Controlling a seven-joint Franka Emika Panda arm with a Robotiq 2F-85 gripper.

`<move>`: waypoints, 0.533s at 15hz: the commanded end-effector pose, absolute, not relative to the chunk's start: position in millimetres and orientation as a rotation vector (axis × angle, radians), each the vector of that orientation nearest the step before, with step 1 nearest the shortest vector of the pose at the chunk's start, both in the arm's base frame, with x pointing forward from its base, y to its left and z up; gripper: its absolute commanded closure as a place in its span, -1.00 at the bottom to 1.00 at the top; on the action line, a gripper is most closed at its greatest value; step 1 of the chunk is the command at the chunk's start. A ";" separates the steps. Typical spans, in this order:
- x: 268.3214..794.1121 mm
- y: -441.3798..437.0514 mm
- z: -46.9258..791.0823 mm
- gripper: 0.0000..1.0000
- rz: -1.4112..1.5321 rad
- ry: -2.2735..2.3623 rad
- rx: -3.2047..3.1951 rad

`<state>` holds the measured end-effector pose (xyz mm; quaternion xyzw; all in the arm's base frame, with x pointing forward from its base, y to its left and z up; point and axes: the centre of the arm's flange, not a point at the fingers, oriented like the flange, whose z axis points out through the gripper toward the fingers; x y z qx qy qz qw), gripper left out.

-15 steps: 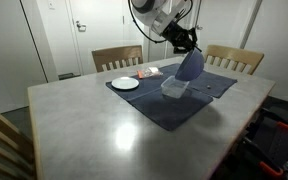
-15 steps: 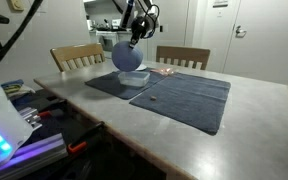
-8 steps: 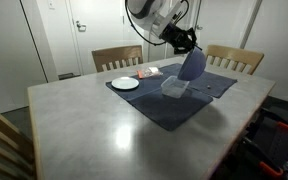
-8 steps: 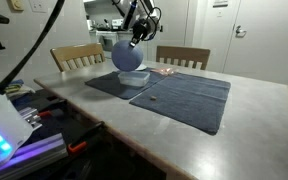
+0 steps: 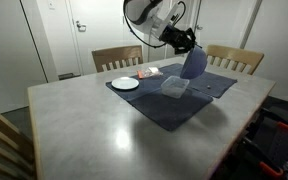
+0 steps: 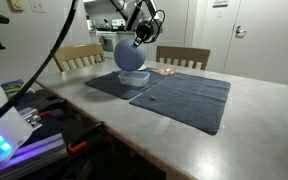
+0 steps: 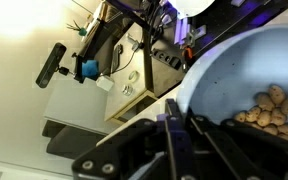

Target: Pour the contents of the blue bowl into the plastic container

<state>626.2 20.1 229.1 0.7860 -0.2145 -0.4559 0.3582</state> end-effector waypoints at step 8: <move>676.7 16.1 227.0 0.97 -1.278 -0.407 1.921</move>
